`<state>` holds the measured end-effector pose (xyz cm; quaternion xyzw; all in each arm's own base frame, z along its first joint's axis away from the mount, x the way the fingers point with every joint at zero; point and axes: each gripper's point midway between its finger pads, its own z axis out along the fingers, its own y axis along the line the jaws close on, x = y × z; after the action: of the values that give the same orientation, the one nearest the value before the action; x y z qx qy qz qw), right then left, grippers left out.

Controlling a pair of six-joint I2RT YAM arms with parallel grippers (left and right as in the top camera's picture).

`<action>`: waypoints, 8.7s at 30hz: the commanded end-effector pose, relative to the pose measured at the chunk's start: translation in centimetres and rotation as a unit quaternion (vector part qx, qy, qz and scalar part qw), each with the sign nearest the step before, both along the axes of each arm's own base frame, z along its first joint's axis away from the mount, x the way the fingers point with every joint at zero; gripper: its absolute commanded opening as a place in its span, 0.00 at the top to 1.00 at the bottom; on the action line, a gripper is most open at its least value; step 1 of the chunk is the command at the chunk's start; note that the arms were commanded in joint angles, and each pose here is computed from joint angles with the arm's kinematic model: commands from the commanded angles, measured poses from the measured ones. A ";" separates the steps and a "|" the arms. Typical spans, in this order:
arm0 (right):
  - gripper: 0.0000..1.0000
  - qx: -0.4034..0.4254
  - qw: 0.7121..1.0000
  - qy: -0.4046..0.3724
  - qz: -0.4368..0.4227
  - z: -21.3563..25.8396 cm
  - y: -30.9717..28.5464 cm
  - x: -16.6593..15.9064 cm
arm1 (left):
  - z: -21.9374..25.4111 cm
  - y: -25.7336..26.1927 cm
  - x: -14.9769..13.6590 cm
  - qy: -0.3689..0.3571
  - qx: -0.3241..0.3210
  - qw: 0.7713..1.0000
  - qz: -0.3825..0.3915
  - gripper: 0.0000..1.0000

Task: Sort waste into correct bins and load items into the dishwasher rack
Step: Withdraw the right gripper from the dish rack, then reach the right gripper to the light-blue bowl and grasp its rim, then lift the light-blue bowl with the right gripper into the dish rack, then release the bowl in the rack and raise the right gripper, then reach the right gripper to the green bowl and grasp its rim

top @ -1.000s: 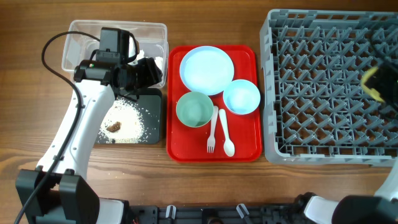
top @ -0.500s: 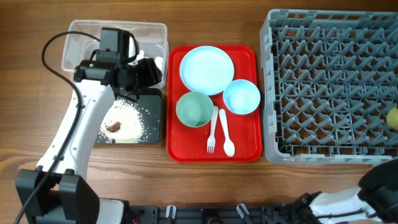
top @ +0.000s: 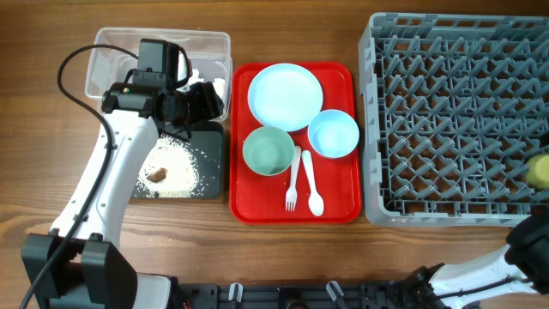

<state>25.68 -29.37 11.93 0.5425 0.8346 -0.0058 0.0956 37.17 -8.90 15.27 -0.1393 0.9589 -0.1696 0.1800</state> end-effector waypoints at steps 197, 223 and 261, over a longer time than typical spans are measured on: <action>0.72 -0.587 0.743 0.253 0.198 4.5 1.8 21.3 | -0.7 1.3 -2.0 0.039 0.032 0.999 0.009 0.14; 0.34 -0.446 0.788 -0.024 0.425 7.2 18.8 26.1 | -0.7 1.3 -2.0 0.039 0.032 0.999 0.009 0.14; 0.51 0.079 0.761 0.061 0.641 -8.6 54.3 7.1 | -2.0 9.3 -5.2 0.119 0.134 0.963 0.202 0.00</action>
<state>32.71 25.63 5.14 -0.1528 0.9810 0.1197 -0.0035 31.98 -0.14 12.92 -0.3107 0.9448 0.0136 0.1033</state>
